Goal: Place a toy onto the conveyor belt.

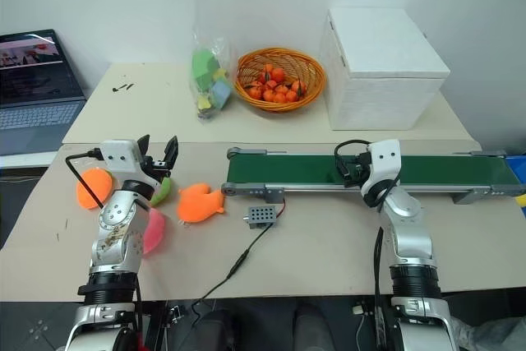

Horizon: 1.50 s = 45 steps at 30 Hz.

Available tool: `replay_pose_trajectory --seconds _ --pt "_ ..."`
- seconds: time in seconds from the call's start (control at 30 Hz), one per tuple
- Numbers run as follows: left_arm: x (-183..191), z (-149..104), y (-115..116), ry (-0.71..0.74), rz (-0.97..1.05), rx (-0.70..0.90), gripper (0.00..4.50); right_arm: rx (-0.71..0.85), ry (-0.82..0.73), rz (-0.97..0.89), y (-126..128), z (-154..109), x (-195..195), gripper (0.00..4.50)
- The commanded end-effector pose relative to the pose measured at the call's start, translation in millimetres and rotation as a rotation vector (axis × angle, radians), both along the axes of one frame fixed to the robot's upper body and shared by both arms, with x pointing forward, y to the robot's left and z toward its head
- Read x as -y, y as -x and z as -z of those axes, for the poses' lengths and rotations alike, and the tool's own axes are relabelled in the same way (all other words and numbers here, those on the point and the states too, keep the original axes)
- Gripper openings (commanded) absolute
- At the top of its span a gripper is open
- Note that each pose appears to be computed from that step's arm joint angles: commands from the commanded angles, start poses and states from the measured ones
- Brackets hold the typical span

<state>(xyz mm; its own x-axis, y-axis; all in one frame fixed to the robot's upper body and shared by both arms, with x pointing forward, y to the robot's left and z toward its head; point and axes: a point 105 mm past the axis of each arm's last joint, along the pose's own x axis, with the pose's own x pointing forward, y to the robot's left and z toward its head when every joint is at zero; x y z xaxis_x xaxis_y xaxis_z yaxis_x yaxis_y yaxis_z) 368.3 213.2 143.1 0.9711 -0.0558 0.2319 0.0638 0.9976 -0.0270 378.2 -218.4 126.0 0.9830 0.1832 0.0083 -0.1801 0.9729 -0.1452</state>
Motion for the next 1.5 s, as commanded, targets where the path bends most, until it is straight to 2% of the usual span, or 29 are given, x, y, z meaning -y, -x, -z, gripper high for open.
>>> replay_pose_trajectory --seconds 0.03,0.07,0.1,0.2,0.3,0.33,0.53,0.67,0.7,0.8,0.83,0.97,1.03,1.17,1.3,1.5 --pt "5.7 -13.8 -0.9 -0.011 0.022 0.050 3.40 0.039 0.028 -0.069 4.1 -15.0 -10.7 4.50" --pt "6.8 -12.1 -1.8 -0.010 0.024 0.043 3.40 0.037 0.060 -0.147 7.5 -17.0 -24.0 4.50" --pt "7.8 -11.5 -2.4 -0.003 0.028 0.040 3.40 0.039 0.052 -0.309 18.4 -24.7 -50.6 4.50" --pt "9.1 -11.8 -2.8 -0.002 0.035 0.040 3.40 0.052 0.062 -0.718 64.6 -40.8 -106.2 4.50" --pt "9.2 -12.3 -3.0 -0.008 0.034 0.043 3.40 0.013 0.045 -1.053 117.7 -47.1 -131.6 4.50" --pt "9.4 -12.4 -3.0 -0.009 0.035 0.043 3.40 0.001 0.031 -1.106 125.8 -48.8 -133.7 4.50" --pt "9.4 -15.5 -0.6 -0.033 0.034 0.057 3.40 -0.043 0.061 -1.131 123.7 -43.3 -134.0 4.50" --pt "-14.9 -22.8 4.0 0.013 -0.053 0.071 3.40 -0.047 0.070 -1.141 122.8 -42.4 -135.4 4.50" --pt "-29.1 -25.5 4.7 0.046 -0.098 0.071 3.40 -0.049 0.075 -1.140 122.1 -41.9 -135.6 4.50" --pt "-127.8 -30.7 16.3 0.316 -0.355 0.054 3.40 -0.048 0.075 -1.140 119.7 -42.6 -134.8 4.50" --pt "-147.2 -27.7 20.8 0.363 -0.387 0.032 3.40 -0.047 0.072 -1.141 119.4 -43.0 -134.9 4.50" --pt "-211.5 -10.1 51.1 0.382 -0.468 -0.090 3.40 -0.054 0.071 -1.143 116.9 -40.7 -134.3 4.50" --pt "-227.2 -0.6 61.3 0.387 -0.475 -0.147 3.40 -0.057 0.065 -1.141 116.0 -40.0 -133.4 4.50" --pt "-231.5 16.3 59.3 0.462 -0.403 -0.228 3.40 -0.049 0.046 -1.150 116.6 -41.8 -134.8 4.50" --pt "-205.9 28.6 40.7 0.590 -0.181 -0.265 3.40 -0.043 0.040 -1.146 116.3 -43.4 -136.0 4.50" --pt "-186.0 57.2 36.3 0.620 -0.049 -0.361 3.40 -0.036 0.041 -1.125 116.8 -45.2 -132.7 4.50"
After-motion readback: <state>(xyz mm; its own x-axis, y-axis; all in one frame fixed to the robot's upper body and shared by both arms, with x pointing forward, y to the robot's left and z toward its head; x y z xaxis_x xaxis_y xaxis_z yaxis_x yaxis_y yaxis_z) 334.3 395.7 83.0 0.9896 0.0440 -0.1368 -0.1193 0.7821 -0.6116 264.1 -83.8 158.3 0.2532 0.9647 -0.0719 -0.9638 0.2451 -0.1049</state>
